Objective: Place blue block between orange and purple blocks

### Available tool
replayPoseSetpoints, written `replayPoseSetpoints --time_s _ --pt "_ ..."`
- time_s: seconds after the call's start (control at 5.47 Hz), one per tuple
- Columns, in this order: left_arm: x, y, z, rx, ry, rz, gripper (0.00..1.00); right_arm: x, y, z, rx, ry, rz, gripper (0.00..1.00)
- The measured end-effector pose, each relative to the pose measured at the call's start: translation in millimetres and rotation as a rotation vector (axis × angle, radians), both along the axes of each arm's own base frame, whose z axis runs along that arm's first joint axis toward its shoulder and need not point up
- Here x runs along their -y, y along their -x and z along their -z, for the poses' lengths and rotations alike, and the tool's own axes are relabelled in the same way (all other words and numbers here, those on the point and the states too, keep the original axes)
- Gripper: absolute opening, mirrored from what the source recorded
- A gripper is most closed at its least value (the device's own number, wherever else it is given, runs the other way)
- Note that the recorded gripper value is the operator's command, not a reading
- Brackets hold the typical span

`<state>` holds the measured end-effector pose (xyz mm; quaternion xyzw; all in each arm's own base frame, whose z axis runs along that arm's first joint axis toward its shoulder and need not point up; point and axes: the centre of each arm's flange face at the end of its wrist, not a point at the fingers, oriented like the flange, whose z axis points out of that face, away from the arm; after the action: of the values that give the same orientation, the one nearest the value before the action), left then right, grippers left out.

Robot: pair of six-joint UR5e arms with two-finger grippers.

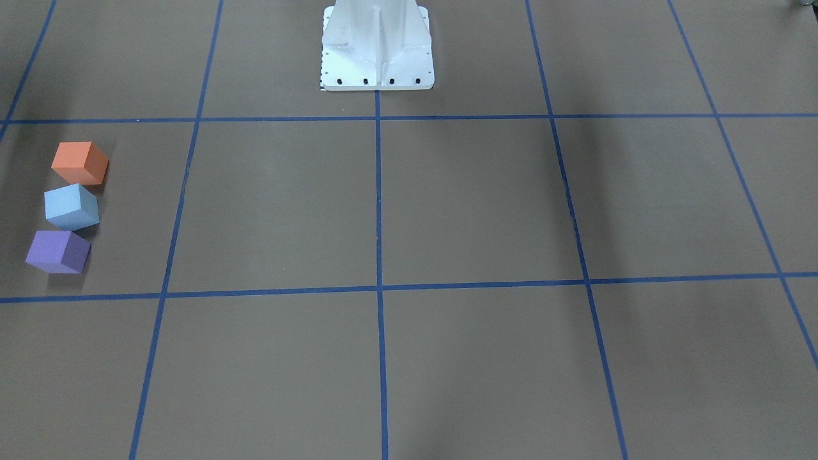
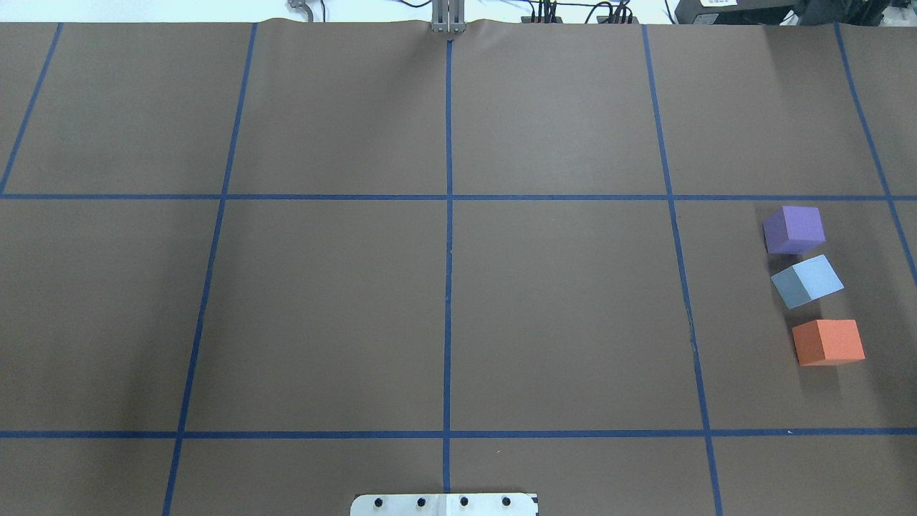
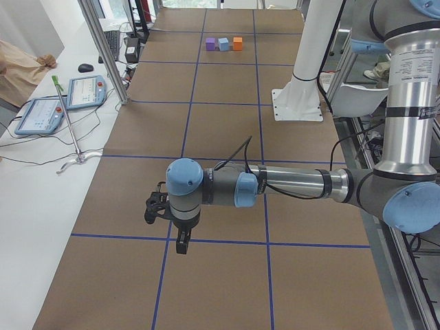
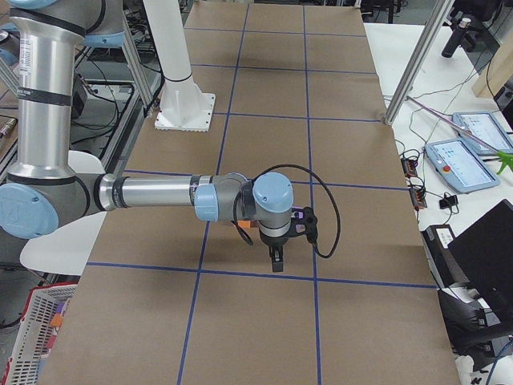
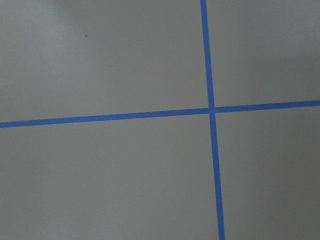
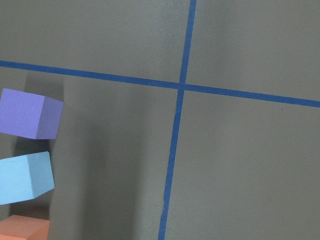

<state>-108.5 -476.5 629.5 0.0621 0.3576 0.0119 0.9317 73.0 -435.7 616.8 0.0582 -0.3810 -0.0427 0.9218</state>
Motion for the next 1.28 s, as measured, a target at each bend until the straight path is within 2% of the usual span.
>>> replayPoseSetpoints --time_s 1.28 --pt "-9.0 -2.3 -1.7 -0.010 0.003 -0.003 1.00 -0.5 5.6 -4.7 -0.028 0.023 -0.001 1.00"
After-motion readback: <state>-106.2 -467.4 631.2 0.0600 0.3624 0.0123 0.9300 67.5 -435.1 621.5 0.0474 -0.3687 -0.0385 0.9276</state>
